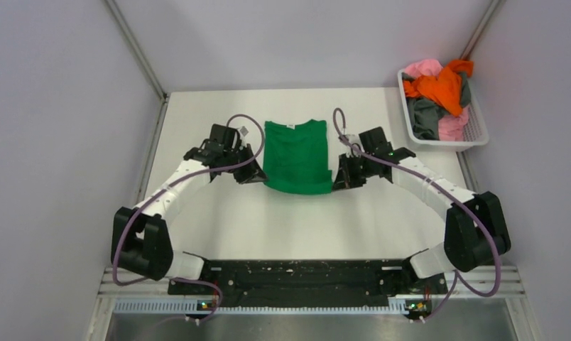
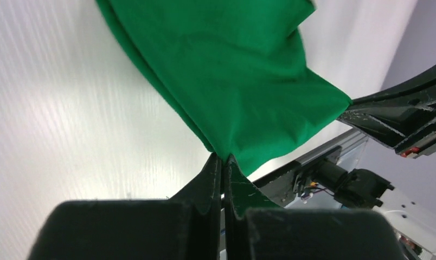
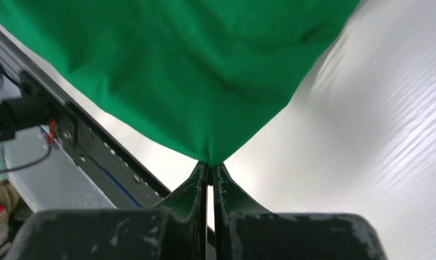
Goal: Fold and stack the t-shirts
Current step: Fold the long partially folded tshirt into a neat square
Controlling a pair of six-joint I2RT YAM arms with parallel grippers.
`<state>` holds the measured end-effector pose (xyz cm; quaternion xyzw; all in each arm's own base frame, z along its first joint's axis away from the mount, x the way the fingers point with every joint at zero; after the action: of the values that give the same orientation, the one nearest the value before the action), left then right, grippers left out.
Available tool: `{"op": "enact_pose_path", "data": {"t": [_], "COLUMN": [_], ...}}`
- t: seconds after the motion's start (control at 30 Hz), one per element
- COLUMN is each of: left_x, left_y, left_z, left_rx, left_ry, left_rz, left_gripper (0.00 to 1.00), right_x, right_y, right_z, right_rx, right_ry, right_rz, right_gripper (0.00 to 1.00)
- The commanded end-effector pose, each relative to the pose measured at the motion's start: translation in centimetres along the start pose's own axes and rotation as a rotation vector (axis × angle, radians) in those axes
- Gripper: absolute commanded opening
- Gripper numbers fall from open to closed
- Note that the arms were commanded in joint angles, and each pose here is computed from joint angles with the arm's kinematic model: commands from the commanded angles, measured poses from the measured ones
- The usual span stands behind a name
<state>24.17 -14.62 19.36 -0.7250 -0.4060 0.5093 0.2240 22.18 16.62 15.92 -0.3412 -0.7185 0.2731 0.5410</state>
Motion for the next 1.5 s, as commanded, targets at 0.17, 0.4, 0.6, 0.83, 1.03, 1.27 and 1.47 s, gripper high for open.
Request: {"op": "enact_pose_path", "data": {"t": [0.17, 0.4, 0.6, 0.83, 1.03, 1.27, 1.47], "left_x": [-1.4, 0.5, 1.5, 3.3, 4.8, 6.2, 5.2], "left_y": [0.4, 2.5, 3.5, 5.4, 8.3, 11.3, 10.1], "left_z": [-12.9, -18.0, -21.3, -23.8, -26.4, -29.1, -30.3], "left_rx": [-0.288, -0.347, -0.414, -0.453, -0.469, -0.499, -0.538], "left_ry": [0.056, 0.037, 0.026, 0.013, 0.018, 0.017, 0.05], "left_rz": [0.046, -0.002, -0.036, -0.088, -0.107, -0.13, -0.121], "left_gripper": [0.0, 0.0, 0.0, 0.0, 0.0, 0.29, 0.99], "right_x": [1.8, 1.5, 0.3, -1.9, -3.8, -6.6, -6.4], "right_y": [-3.1, -2.3, -2.1, 0.7, 2.8, 6.0, 5.8], "right_z": [-11.8, -17.3, -20.9, -24.2, -27.3, -30.3, -32.4], "right_rx": [-0.362, -0.408, -0.435, -0.438, -0.485, -0.552, -0.586], "right_ry": [-0.018, -0.009, 0.011, 0.025, -0.026, -0.013, 0.002], "right_rz": [-0.168, -0.219, -0.23, -0.202, -0.143, -0.038, -0.033], "right_gripper": [0.0, 0.0, 0.0, 0.0, 0.0, 0.07, 0.9]}}
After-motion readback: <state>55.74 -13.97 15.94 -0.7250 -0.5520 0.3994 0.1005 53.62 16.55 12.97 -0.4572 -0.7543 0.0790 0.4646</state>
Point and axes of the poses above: each gripper's point midway between its finger pads, its own y axis out along the fingers, its own x axis along the line the jaws close on, z = x × y, the point moved 8 cm from there along -y, back along the fingers, and after that the axes turned 13 degrees about y, right-handed, at the moved point
